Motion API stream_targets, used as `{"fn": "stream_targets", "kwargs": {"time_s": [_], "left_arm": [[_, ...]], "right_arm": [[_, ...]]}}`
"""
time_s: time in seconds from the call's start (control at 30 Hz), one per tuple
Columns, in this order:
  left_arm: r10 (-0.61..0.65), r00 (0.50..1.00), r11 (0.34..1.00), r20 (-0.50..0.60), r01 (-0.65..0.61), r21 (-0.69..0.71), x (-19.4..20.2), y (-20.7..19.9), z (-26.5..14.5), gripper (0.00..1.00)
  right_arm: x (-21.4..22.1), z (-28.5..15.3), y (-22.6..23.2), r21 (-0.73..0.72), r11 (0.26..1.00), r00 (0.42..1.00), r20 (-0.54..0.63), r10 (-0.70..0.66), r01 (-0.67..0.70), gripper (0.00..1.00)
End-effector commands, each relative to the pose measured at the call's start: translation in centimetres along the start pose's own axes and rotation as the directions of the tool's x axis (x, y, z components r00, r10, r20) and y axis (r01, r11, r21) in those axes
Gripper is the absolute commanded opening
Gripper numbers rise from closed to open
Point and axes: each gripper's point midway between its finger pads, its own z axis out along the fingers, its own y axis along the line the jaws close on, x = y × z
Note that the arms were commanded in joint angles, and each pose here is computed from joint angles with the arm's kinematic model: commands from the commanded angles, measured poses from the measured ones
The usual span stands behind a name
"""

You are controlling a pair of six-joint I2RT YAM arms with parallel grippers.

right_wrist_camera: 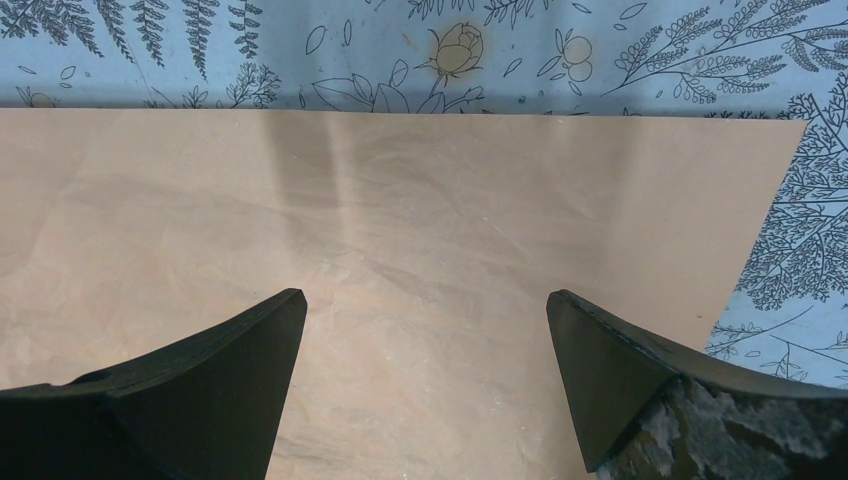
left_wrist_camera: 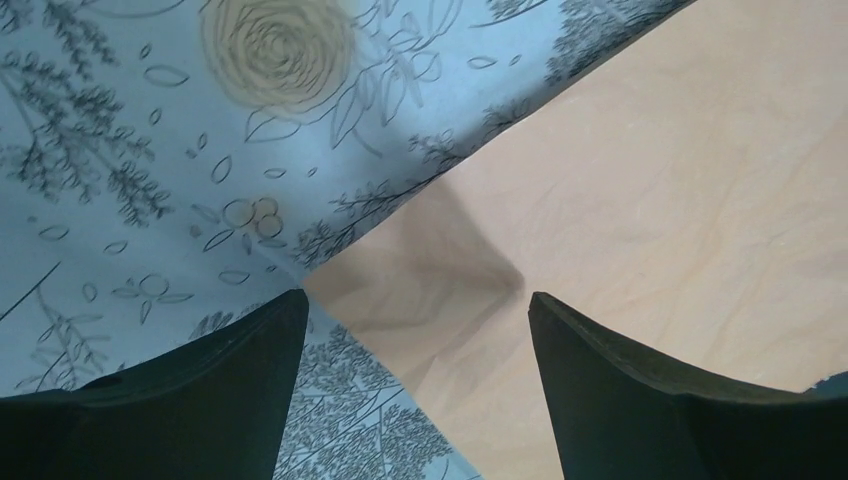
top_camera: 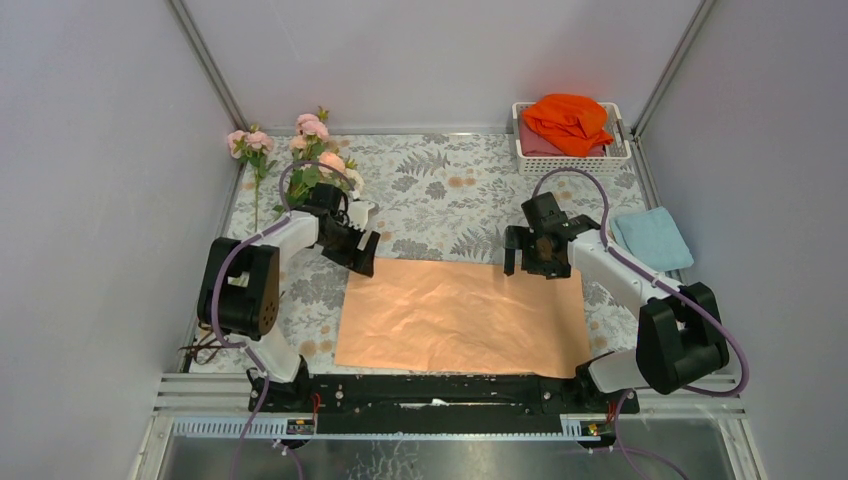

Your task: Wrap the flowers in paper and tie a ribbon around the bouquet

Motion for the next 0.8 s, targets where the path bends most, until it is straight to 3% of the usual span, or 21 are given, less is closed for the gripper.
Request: {"fn": "stream_targets", "kwargs": {"time_s": [0.0, 0.13, 0.23, 0.27, 0.43, 0.57, 0.7, 0.77], "left_arm": [[0.005, 1.000, 0.990, 0.018, -0.007, 0.139, -0.3, -2.2, 0.9, 0.86], [0.028, 0.998, 0.978, 0.055, -0.038, 0.203, -0.8, -3.6, 0.2, 0.70], [0.049, 0.997, 0.965, 0.066, -0.065, 0.253, -1.3, -4.6, -0.6, 0.22], [0.065, 0.996, 0.960, 0.069, -0.081, 0.269, -1.5, -4.9, -1.0, 0.15], [0.054, 0.989, 0.983, 0.139, -0.077, 0.169, -6.9, -3.1, -5.2, 0.00], [-0.003, 0.961, 1.000, 0.276, -0.001, 0.012, -15.2, 0.2, -11.2, 0.00], [0.094, 0.875, 0.963, 0.476, 0.042, -0.267, -22.8, 3.6, -20.5, 0.00], [0.187, 0.790, 0.912, 0.584, 0.082, -0.402, -26.4, 3.9, -27.1, 0.00]], "right_arm": [[-0.4, 0.0, 0.4, -0.022, 1.000, 1.000, 0.024, 0.000, 0.000, 1.00], [-0.6, 0.2, 0.4, -0.017, 1.000, 1.000, 0.025, -0.006, 0.006, 1.00], [-1.0, 0.2, 0.6, -0.020, 1.000, 1.000, 0.028, -0.009, 0.009, 1.00], [-1.1, 0.2, 0.7, -0.023, 1.000, 1.000, 0.030, -0.008, 0.009, 1.00], [-1.8, -0.2, 1.0, -0.032, 0.999, 0.999, 0.043, -0.014, 0.016, 1.00], [-3.4, -1.2, 1.2, -0.030, 0.999, 0.996, 0.089, -0.020, 0.023, 1.00], [-5.8, -3.6, 1.4, -0.034, 0.999, 0.982, 0.189, -0.012, 0.019, 1.00], [-6.9, -4.8, 1.7, -0.056, 0.998, 0.970, 0.243, -0.008, 0.022, 1.00]]}}
